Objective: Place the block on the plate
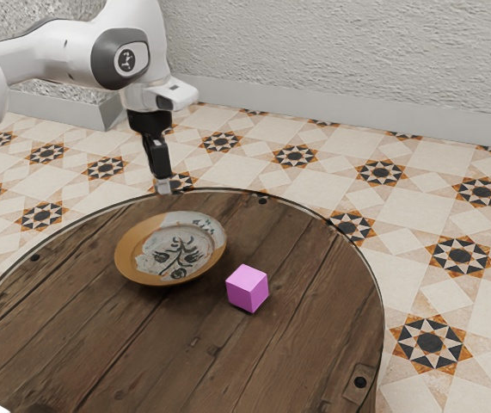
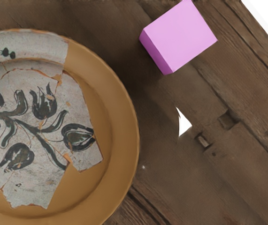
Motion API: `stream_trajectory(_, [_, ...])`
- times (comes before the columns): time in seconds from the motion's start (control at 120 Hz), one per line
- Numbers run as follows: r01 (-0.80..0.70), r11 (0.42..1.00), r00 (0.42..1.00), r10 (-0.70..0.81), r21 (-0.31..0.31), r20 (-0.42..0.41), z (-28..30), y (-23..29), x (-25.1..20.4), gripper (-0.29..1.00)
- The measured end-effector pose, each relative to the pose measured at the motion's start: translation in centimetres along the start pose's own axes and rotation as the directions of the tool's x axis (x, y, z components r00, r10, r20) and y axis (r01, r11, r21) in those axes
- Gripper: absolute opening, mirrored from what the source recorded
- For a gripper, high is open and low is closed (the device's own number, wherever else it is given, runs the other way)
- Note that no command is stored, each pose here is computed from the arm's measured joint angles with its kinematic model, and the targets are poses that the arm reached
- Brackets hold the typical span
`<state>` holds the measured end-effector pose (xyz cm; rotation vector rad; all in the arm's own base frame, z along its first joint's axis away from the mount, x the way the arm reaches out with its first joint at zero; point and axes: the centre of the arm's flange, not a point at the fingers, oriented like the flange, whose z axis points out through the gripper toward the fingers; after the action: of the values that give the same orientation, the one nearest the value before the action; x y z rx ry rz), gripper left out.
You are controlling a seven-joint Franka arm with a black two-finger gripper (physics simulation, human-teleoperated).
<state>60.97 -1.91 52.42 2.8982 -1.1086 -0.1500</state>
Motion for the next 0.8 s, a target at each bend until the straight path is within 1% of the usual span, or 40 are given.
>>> stream_trajectory(0.167, [-0.055,0.998,0.998,0.055,0.016,-0.01,-0.1,-0.2,0.1,0.7])
stream_trajectory(0.233, [-0.08,0.997,0.997,0.08,0.009,0.002,0.7,0.0,0.4,0.7])
stream_trajectory(0.325, [-0.193,0.981,0.981,0.193,0.005,0.017,2.7,2.4,2.6,0.7])
stream_trajectory(0.383, [-0.289,0.957,0.957,0.289,0.018,0.029,4.3,4.0,4.5,0.7])
stream_trajectory(0.483, [-0.406,0.913,0.913,0.405,0.023,0.04,8.3,4.5,5.7,0.7])
stream_trajectory(0.6, [-0.545,0.838,0.839,0.544,0.028,0.034,11.6,5.9,7.5,0.7])
stream_trajectory(0.717, [-0.646,0.762,0.763,0.646,0.04,0.031,14.0,7.1,8.5,0.7])
stream_trajectory(0.8, [-0.698,0.714,0.716,0.698,0.051,0.027,15.1,7.4,10.1,0.7])
